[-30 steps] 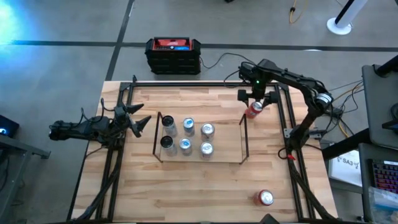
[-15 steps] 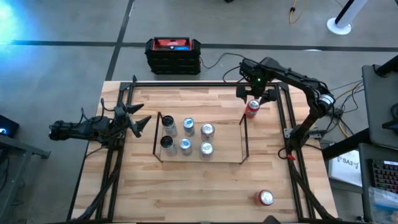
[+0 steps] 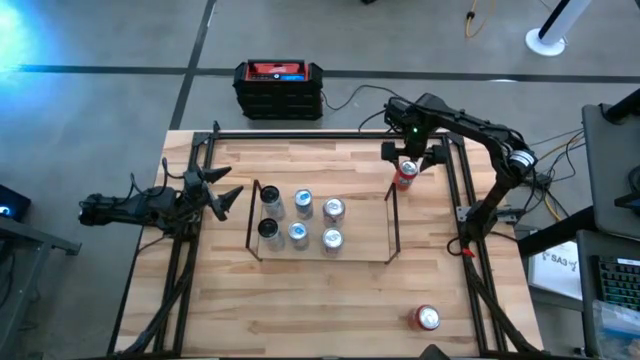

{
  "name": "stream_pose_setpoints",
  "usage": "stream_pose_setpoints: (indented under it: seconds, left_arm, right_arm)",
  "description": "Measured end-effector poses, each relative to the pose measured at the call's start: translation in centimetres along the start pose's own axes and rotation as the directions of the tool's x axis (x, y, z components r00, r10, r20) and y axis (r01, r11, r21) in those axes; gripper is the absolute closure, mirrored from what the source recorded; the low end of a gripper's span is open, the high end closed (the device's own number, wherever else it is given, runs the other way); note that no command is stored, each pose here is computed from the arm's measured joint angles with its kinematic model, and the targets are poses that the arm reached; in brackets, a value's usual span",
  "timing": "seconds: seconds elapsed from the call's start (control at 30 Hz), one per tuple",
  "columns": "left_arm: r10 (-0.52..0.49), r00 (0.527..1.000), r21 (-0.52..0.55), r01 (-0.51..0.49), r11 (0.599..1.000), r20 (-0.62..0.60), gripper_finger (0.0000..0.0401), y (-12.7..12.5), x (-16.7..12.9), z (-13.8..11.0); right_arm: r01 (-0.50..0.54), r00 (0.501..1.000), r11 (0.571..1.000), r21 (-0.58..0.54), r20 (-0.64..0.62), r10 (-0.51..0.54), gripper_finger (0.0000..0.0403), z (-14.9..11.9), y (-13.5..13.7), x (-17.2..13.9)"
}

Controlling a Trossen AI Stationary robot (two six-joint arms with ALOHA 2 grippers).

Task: Place canned beverage on shelf
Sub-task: Put the top red soda can on the shelf

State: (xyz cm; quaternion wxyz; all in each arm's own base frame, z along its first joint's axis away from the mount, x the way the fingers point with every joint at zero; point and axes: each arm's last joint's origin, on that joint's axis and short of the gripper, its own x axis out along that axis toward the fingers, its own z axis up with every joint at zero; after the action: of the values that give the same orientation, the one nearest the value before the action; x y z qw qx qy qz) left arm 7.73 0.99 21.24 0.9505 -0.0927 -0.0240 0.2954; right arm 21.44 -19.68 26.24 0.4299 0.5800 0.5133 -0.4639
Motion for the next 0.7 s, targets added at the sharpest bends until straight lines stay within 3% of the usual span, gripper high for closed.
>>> stream_pose_setpoints:
  seconds: [0.7]
  left_arm:
    - [0.000,1.000,0.000,0.000,1.000,0.000,0.0033,0.0,0.0,0.0]
  right_arm:
    - [0.000,1.000,1.000,0.015,-0.014,0.000,0.0074,0.6,-0.6,4.6]
